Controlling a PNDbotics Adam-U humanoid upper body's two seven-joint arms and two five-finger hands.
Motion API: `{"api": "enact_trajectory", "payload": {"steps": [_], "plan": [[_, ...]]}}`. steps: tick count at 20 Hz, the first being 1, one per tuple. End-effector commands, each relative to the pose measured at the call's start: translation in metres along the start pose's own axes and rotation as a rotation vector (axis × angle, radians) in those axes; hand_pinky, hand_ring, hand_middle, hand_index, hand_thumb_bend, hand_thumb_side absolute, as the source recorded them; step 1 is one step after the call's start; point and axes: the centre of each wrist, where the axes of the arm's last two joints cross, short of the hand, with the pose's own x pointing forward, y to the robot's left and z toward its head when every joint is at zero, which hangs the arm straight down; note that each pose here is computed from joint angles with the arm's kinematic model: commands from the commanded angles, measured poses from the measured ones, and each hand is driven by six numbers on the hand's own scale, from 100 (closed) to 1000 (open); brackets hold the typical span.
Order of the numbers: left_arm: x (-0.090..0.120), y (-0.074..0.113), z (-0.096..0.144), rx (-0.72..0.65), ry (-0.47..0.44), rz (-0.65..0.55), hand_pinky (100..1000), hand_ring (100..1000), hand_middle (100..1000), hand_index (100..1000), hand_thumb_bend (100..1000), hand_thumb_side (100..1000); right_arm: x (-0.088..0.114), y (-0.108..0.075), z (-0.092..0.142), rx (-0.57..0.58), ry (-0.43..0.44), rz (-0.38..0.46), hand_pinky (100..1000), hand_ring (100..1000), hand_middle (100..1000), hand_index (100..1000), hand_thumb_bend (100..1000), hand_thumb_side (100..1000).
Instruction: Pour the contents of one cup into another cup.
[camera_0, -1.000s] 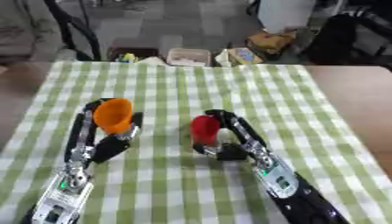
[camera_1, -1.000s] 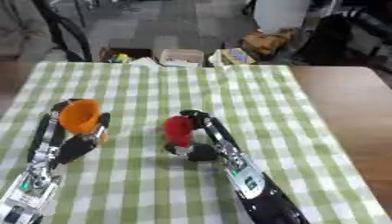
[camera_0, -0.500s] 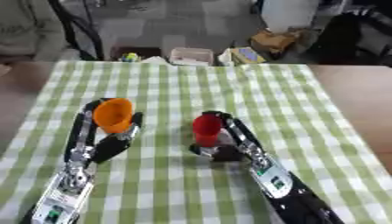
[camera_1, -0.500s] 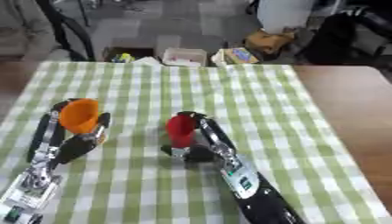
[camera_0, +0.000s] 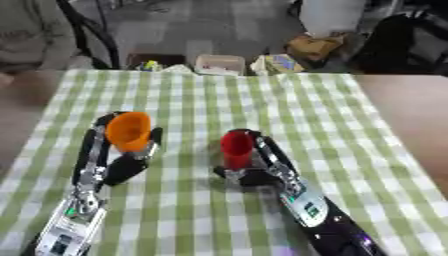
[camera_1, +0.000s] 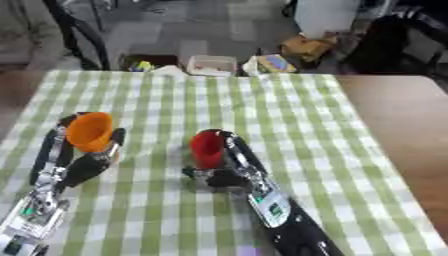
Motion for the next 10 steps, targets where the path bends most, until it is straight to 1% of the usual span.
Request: {"api": "enact_trajectory", "payload": {"steps": [1, 4, 7, 8, 9, 10], "plan": [[0.0096, 0.004, -0.0068, 0.003, -0.038, 0.002, 417, 506, 416, 640, 100, 300, 0.0055, -0.0024, -0.0075, -0.017, -0.016, 0.011, 723, 605, 565, 785, 533, 285], [0.0095, 0.0038, -0.0068, 0.002, -0.038, 0.003, 417, 506, 416, 640, 100, 301, 0.0064, -0.0013, -0.0089, -0.037, -0.016, 0.006, 701, 570, 523, 747, 452, 261], [0.0094, 0.0037, -0.0068, 0.002, -0.037, 0.003, 417, 506, 416, 640, 100, 301, 0.0071, -0.0007, -0.0097, -0.049, -0.016, 0.005, 701, 570, 523, 747, 452, 261], [0.0094, 0.0037, -0.0068, 0.002, -0.037, 0.003, 416, 507, 416, 641, 100, 303, 0.0072, -0.0006, -0.0098, -0.051, -0.016, 0.004, 657, 512, 459, 677, 303, 214], [0.0092, 0.0037, -0.0067, 0.002, -0.036, 0.003, 416, 507, 416, 641, 100, 304, 0.0079, -0.0008, -0.0104, -0.065, -0.018, -0.004, 647, 499, 445, 663, 282, 189], [0.0091, 0.0037, -0.0067, 0.003, -0.036, 0.003, 416, 506, 416, 641, 100, 303, 0.0085, -0.0008, -0.0109, -0.077, -0.019, -0.01, 634, 483, 427, 645, 225, 157]]}}
